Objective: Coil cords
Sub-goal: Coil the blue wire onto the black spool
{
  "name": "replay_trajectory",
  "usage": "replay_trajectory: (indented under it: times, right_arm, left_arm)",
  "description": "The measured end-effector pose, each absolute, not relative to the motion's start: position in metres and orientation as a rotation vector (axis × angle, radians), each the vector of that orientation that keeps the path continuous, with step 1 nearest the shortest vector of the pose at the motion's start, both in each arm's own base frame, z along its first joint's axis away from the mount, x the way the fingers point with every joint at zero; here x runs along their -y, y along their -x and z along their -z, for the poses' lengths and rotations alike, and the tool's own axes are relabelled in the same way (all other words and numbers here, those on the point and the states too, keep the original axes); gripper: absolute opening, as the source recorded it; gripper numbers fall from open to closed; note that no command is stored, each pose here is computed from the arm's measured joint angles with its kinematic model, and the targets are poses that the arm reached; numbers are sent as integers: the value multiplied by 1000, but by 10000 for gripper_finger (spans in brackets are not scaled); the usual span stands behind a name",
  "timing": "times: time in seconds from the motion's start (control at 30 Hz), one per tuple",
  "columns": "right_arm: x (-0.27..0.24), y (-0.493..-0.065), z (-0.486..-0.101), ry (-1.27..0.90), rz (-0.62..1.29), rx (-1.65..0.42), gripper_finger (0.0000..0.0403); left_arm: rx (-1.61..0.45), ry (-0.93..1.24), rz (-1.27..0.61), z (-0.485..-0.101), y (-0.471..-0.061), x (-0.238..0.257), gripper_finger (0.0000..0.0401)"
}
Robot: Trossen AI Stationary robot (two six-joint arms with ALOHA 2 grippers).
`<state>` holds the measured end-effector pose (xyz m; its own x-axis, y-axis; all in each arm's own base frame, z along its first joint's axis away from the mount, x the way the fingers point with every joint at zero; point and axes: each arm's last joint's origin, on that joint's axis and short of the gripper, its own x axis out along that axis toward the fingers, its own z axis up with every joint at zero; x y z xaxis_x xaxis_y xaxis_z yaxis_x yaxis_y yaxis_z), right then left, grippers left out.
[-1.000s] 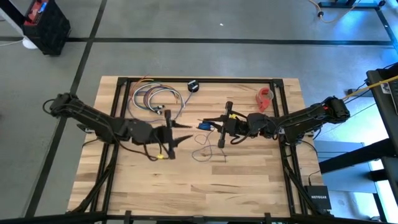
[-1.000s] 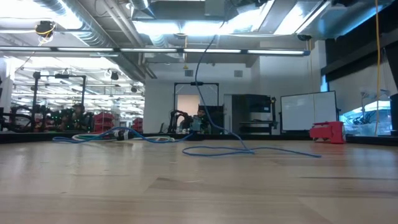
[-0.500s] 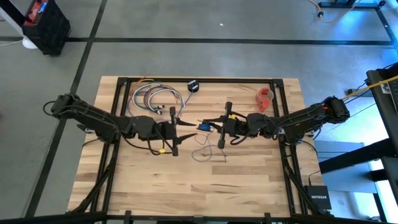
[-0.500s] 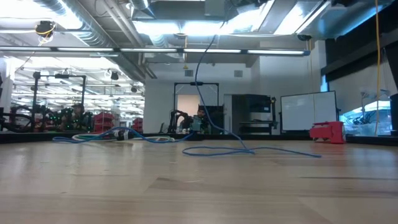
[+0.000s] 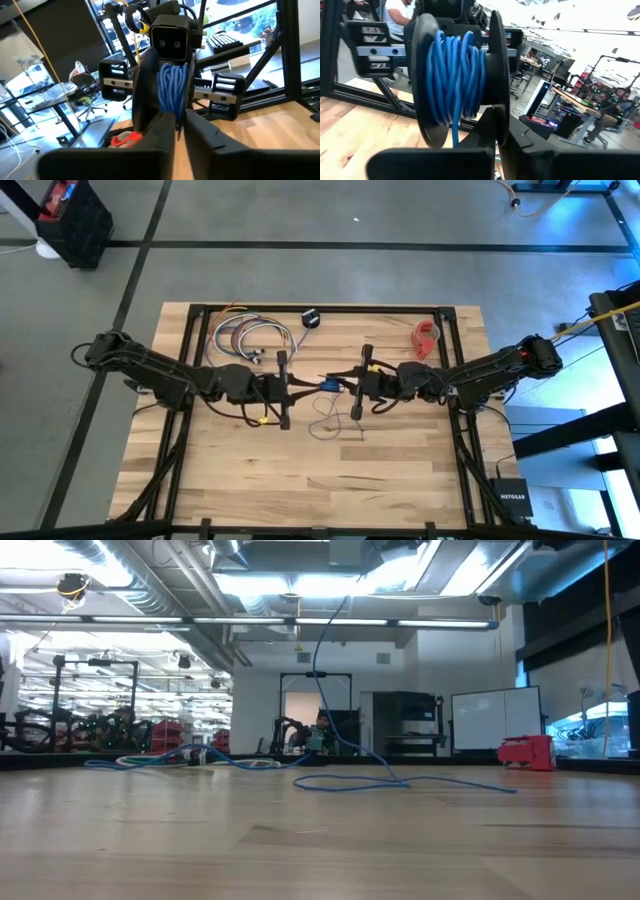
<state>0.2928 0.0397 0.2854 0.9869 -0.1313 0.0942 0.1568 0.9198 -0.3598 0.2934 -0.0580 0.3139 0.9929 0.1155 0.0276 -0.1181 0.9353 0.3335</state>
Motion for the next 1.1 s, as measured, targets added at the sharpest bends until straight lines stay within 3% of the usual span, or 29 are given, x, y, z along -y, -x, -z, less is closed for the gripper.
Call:
replay_trajectory:
  times: [0.1, 0.47, 0.73, 1.1]
  right_arm:
    - [-40, -293, -285, 377, 149, 62, 18]
    - [-39, -291, -286, 345, 161, 61, 61]
    - [-35, -267, -304, 337, 160, 15, 108]
    - [-33, -245, -316, 317, 80, -7, 112]
  left_arm:
    - [3, -341, -126, -313, -295, 55, 6]
    - [-2, -339, -126, -312, -295, 55, 2]
    - [-3, -342, -124, -312, -295, 57, 2]
    - [-1, -330, -123, -312, -295, 57, 1]
